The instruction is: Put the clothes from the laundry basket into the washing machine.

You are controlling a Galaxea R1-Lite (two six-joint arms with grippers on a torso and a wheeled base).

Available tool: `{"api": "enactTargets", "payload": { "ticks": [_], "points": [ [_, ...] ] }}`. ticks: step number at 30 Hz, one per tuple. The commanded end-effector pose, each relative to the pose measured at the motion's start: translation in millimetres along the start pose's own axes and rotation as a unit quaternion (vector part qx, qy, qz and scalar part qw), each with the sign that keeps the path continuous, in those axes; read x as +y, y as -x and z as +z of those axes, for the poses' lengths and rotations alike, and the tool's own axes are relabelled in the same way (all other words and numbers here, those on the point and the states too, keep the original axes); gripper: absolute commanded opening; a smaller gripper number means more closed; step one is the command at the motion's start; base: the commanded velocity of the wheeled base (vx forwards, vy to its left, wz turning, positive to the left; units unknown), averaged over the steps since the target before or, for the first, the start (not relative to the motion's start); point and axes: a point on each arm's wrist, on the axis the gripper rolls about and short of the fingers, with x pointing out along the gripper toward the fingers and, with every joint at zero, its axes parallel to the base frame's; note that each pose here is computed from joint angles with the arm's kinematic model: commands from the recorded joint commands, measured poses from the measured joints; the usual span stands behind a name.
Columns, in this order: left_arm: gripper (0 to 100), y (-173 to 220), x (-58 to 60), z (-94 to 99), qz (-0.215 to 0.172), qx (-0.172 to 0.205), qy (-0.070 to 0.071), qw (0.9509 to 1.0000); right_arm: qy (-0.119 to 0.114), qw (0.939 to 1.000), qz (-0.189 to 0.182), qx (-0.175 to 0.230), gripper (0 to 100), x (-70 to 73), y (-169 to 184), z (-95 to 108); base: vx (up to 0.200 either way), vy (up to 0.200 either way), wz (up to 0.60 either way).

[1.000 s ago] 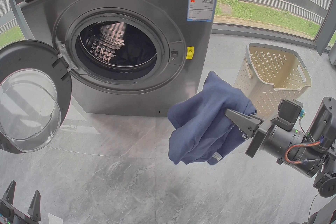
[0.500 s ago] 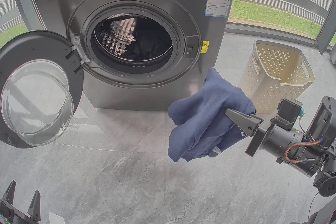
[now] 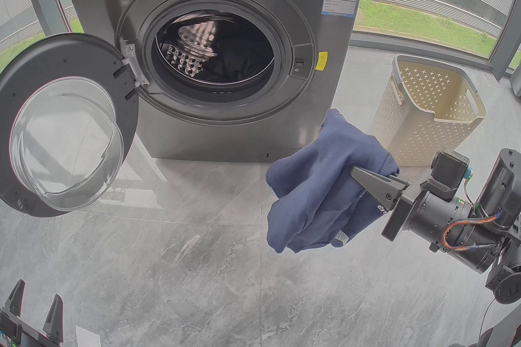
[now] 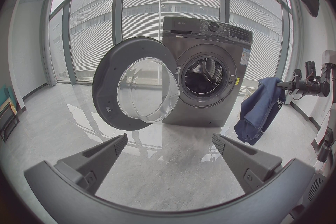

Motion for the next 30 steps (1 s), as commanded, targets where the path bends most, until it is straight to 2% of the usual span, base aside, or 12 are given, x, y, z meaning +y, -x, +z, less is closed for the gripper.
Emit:
{"api": "enactTargets", "payload": {
  "ticks": [1,4,30],
  "points": [
    [100,0.6,0.3,-3.1,0.0,-0.003,0.0,1.0,-0.001,1.0,0.0,0.002,0,0.1,-0.1,-0.7,0.0,0.2,0.0],
    [100,0.6,0.3,-3.1,0.0,-0.003,0.0,1.0,-0.001,1.0,0.0,0.002,0,0.1,-0.1,-0.7,0.0,0.2,0.0],
    [100,0.6,0.3,-3.1,0.0,-0.003,0.001,1.0,-0.002,1.0,0.002,0.007,0,0.8,-1.6,-3.2,0.0,0.008,0.0]
  ]
}}
